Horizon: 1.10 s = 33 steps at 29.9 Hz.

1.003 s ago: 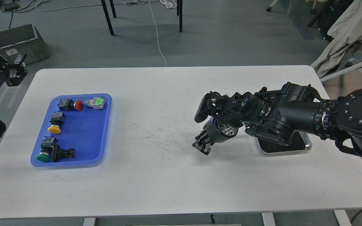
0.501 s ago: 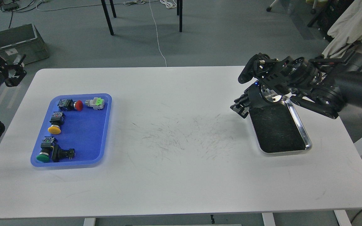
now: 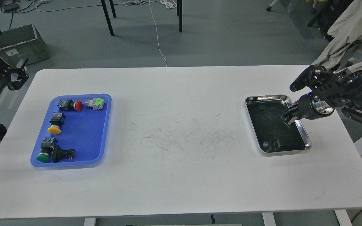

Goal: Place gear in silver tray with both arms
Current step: 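Lower the gear into the silver tray and open the right gripper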

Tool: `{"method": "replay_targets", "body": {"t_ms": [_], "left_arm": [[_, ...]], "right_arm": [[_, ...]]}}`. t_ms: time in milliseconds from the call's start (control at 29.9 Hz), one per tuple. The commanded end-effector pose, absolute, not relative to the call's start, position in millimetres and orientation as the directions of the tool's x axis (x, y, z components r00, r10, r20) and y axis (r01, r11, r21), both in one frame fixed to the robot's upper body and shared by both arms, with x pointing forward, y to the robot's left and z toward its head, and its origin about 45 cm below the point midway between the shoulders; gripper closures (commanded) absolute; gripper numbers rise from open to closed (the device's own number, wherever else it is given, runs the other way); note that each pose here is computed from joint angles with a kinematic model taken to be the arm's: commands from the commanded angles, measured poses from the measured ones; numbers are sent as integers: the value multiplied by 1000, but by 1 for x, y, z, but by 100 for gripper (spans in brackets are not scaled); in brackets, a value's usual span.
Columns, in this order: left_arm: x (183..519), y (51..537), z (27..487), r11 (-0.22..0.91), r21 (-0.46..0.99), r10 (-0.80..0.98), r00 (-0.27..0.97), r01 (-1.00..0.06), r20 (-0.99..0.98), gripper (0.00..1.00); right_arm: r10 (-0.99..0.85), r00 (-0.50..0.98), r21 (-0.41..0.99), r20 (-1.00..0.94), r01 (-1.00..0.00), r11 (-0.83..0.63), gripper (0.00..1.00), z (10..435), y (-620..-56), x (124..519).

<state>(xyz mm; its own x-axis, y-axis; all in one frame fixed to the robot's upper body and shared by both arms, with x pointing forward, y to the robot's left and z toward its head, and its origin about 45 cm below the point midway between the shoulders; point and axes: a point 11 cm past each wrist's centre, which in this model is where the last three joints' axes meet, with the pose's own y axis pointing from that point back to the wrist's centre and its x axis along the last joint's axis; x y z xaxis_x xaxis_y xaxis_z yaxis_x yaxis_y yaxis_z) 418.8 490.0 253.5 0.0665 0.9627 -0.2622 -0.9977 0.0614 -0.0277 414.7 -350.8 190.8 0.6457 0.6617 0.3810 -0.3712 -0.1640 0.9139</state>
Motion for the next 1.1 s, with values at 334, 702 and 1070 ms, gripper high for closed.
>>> {"method": "replay_targets", "body": {"t_ms": [334,702,1070], "left_arm": [[414,501,259,47,-28,968,52,-999,-246,2],[414,500,258,48,-26,968,53,-999,-246,2],[414,501,258,47,-23,969,51,-999,-243,2]], "right_arm": [[677,640,927,362,-325,-188,98,165,-337,403],[662,640,916,390,-345,-206,51,170,-331,409],[489,648,811,584,-471,-346,14,208,-307,438]]}}
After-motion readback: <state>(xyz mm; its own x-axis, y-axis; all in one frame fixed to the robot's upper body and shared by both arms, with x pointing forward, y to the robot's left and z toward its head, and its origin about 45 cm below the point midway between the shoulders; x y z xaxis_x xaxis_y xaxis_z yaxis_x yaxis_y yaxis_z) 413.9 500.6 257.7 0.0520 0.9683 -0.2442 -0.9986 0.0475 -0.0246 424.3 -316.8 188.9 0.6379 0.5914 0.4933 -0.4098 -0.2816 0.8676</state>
